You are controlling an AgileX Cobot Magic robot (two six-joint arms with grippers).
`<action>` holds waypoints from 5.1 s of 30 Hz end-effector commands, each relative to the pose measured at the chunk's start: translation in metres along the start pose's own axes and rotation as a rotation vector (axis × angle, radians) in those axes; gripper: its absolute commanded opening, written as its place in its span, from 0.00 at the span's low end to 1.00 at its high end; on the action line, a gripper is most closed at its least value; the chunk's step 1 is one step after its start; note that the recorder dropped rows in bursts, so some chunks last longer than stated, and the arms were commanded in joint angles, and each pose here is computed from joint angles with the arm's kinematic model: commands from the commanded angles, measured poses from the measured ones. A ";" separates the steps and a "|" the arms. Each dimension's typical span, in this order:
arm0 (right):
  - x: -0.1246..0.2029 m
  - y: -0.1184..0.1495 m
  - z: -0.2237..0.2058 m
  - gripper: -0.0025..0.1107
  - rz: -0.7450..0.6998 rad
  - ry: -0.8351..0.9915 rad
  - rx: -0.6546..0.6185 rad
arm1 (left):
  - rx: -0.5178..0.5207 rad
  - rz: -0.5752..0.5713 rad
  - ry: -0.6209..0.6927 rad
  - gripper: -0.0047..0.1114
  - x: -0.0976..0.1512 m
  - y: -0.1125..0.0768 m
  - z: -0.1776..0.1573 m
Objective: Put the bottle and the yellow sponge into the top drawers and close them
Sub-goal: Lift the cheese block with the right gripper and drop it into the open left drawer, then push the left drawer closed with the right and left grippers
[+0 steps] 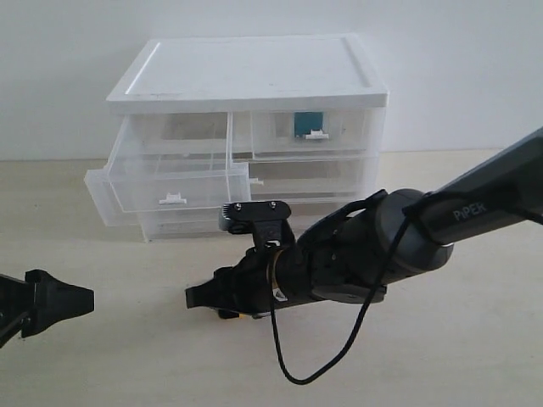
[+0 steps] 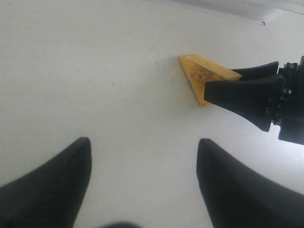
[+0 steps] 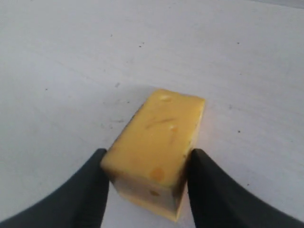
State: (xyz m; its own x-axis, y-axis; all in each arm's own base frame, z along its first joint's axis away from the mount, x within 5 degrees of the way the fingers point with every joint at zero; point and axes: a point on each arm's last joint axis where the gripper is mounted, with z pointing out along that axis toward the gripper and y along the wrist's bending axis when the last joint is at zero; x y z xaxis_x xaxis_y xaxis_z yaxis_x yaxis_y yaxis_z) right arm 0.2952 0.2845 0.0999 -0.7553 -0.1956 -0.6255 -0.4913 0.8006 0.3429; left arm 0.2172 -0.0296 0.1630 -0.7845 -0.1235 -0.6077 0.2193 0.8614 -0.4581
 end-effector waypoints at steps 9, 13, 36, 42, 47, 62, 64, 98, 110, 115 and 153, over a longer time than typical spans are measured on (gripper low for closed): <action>0.020 -0.003 0.001 0.02 -0.079 0.121 0.182 | -0.006 -0.009 -0.006 0.55 0.001 0.000 -0.001; 0.026 0.001 -0.002 0.02 -0.088 0.134 0.176 | -0.006 -0.009 -0.006 0.55 0.001 0.000 -0.001; -0.037 0.065 -0.163 0.02 -0.207 -0.301 -0.126 | -0.006 -0.011 -0.008 0.55 0.000 0.000 -0.001; -0.090 0.087 -0.171 0.02 -0.224 -0.432 -0.137 | -0.002 -0.011 -0.008 0.55 0.000 0.000 -0.001; -0.122 0.090 -0.150 0.02 -0.214 -0.438 -0.024 | -0.002 -0.011 -0.008 0.55 0.000 0.000 -0.001; -0.138 0.087 -0.096 0.47 -0.262 -0.394 0.058 | 0.003 -0.019 -0.008 0.55 0.001 0.000 -0.001; -0.140 0.089 -0.100 0.52 -0.265 -0.408 0.043 | 0.026 -0.029 -0.002 0.55 0.004 -0.002 -0.001; -0.036 0.055 -0.136 0.02 -0.286 -0.215 -0.001 | 0.301 0.058 -0.188 0.07 -0.063 -0.026 0.001; -0.090 0.045 -0.137 0.02 -0.269 -0.369 0.012 | 0.324 0.032 -0.206 0.07 -0.109 -0.020 0.027; -0.110 0.048 -0.139 0.02 -0.276 -0.418 0.015 | 0.335 0.039 -0.246 0.07 -0.131 -0.022 0.027; -0.150 0.008 -0.070 0.02 -0.223 -0.445 0.074 | 0.375 0.067 -0.181 0.07 -0.176 -0.027 0.090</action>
State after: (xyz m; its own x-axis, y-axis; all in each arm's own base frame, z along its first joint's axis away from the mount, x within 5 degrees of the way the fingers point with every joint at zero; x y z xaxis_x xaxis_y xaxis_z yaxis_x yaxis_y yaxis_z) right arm 0.3715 0.2830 0.2430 -0.3693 -0.1164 -0.9220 -0.5841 0.8007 0.1329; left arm 0.4005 -0.0751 0.2237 -0.6449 -0.1999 -0.7377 0.4926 0.6292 -0.6012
